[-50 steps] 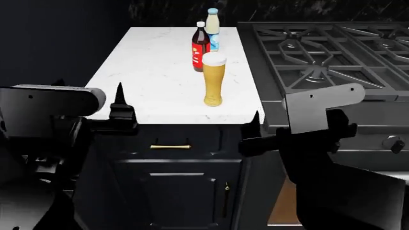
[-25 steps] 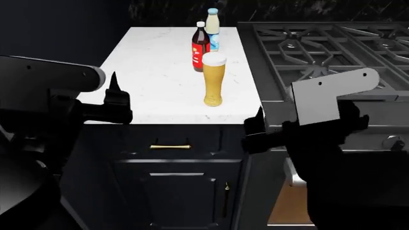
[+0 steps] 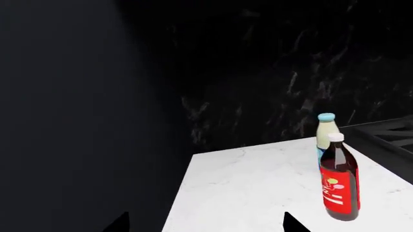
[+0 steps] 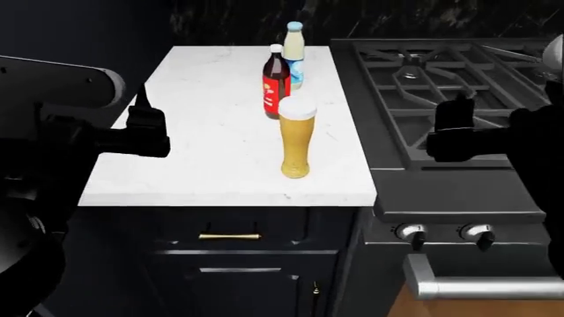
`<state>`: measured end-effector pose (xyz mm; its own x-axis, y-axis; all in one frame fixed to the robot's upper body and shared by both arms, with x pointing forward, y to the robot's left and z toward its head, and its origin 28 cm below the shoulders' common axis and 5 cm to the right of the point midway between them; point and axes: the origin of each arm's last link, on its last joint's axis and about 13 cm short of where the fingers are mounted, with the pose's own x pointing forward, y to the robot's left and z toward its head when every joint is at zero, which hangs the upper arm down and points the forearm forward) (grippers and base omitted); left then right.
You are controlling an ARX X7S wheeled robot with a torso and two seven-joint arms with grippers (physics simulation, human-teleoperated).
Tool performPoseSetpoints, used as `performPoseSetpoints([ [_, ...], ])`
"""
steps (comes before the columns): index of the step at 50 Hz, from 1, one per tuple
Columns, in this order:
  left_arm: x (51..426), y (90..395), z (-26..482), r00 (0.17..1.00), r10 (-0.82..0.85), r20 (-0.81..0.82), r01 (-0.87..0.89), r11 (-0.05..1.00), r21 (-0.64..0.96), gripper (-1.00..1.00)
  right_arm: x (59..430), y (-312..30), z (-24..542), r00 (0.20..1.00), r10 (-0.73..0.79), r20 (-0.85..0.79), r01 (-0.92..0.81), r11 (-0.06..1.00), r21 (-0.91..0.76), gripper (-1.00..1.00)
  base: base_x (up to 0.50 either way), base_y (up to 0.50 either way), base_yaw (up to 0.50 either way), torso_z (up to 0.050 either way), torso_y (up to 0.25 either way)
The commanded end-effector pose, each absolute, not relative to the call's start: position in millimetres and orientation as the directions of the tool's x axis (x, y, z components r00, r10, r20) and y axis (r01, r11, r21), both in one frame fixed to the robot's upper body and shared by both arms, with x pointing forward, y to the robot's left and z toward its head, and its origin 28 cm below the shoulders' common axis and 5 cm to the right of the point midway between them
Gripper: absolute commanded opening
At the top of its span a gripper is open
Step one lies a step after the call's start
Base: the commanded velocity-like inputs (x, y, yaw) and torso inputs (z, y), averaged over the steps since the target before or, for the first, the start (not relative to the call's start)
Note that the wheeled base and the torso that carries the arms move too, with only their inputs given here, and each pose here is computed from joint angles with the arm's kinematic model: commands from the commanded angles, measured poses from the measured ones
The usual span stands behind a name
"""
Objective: Move the drinks to the dining counter.
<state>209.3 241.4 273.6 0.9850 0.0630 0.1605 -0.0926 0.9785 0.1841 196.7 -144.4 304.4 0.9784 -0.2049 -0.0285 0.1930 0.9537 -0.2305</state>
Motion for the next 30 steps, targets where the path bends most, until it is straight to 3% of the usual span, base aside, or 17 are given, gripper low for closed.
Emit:
performPoseSetpoints([
  [1, 207.1, 243.5, 279.4, 0.982, 0.071, 0.172, -0.101, 0.980, 0.173, 1.00, 190.6, -155.5, 315.1, 0.968, -0.250, -0.010, 0.242, 0.946, -0.214, 1.00, 0.50, 0.00, 0.00, 0.000, 0.000],
  [30, 207.2, 235.1, 290.2, 0.983, 0.045, 0.175, -0.080, 0.977, 0.199, 1.00, 191.4, -157.3, 312.9, 0.960, -0.278, -0.040, 0.258, 0.929, -0.267, 1.00, 0.50, 0.00, 0.00, 0.000, 0.001],
])
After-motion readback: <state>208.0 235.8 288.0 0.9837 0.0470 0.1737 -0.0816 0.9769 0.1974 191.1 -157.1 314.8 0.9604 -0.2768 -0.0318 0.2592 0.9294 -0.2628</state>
